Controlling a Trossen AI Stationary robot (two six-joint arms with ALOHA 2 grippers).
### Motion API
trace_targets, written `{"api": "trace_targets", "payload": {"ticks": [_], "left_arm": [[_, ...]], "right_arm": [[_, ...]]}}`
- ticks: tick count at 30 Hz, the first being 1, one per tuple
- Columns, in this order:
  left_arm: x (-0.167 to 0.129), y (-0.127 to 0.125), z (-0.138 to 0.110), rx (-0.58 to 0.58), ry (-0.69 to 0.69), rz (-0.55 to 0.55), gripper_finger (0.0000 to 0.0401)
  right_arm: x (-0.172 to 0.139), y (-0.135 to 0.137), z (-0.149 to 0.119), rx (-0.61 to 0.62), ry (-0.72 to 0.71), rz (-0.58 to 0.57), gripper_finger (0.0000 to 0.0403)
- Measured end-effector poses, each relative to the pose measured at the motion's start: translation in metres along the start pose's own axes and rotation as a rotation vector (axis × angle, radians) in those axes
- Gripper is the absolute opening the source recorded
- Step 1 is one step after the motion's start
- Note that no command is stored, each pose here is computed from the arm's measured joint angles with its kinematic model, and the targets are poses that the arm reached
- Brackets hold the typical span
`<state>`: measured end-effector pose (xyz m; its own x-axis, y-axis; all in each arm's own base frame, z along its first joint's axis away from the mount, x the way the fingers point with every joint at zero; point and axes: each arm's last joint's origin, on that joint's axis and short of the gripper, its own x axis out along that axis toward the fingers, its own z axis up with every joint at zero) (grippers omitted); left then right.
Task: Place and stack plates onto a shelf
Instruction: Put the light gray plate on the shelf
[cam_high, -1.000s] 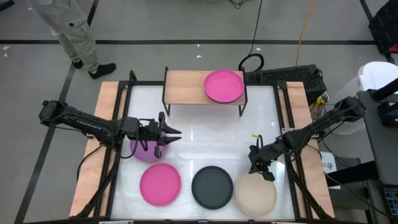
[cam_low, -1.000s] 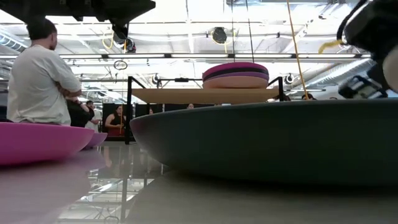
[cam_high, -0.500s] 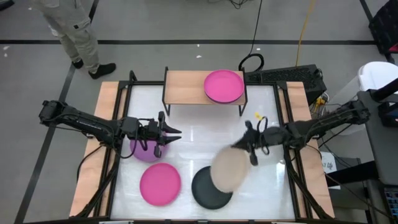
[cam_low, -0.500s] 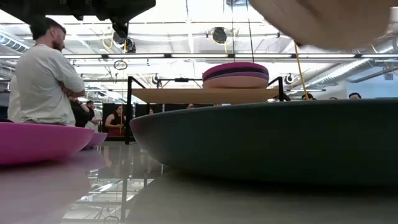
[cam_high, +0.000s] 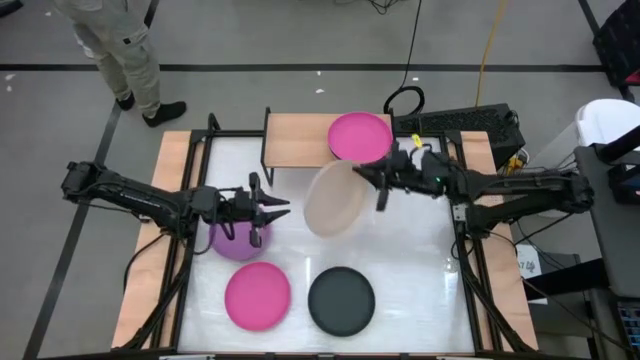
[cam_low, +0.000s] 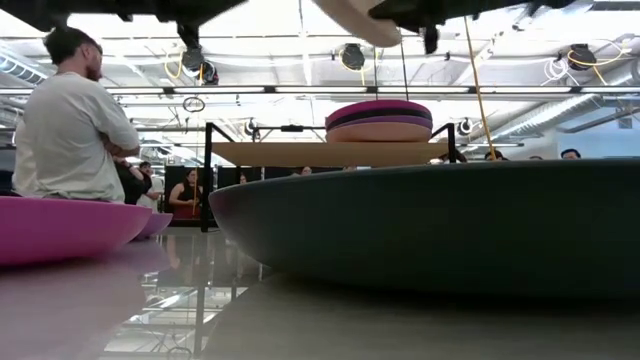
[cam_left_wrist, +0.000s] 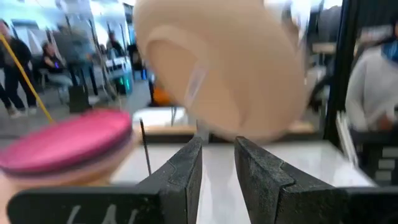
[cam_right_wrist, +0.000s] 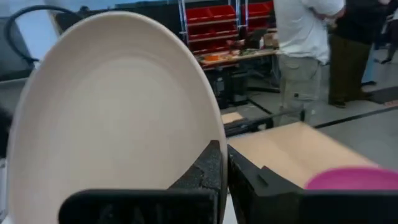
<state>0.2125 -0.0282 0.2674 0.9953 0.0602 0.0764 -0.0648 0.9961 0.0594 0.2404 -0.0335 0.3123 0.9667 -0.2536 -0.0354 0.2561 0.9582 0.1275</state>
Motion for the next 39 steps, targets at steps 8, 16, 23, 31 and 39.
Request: {"api": "trace_targets", "payload": {"ticks": [8, 16, 23, 31, 39], "left_arm": [[-0.041, 0.014, 0.031, 0.024, -0.073, 0.098, 0.0101], [-0.051, 0.016, 0.026, 0.022, 0.012, 0.101, 0.0101], [-0.045, 0.015, 0.02, 0.033, 0.048, 0.098, 0.0101], [-0.044, 0.015, 0.021, 0.028, 0.037, 0.105, 0.0101], [-0.042, 0.015, 0.023, 0.053, 0.009, 0.108, 0.0101]], "right_arm": [[0.042, -0.039, 0.016, 0.062, -0.011, -0.037, 0.0], [0.085, -0.075, 0.018, 0.155, -0.002, -0.046, 0.0], [0.107, -0.09, 0.006, 0.157, 0.039, -0.079, 0.0], [0.108, -0.103, -0.001, 0.12, 0.083, -0.098, 0.0], [0.117, -0.124, -0.011, 0.108, 0.041, -0.139, 0.0]]}}
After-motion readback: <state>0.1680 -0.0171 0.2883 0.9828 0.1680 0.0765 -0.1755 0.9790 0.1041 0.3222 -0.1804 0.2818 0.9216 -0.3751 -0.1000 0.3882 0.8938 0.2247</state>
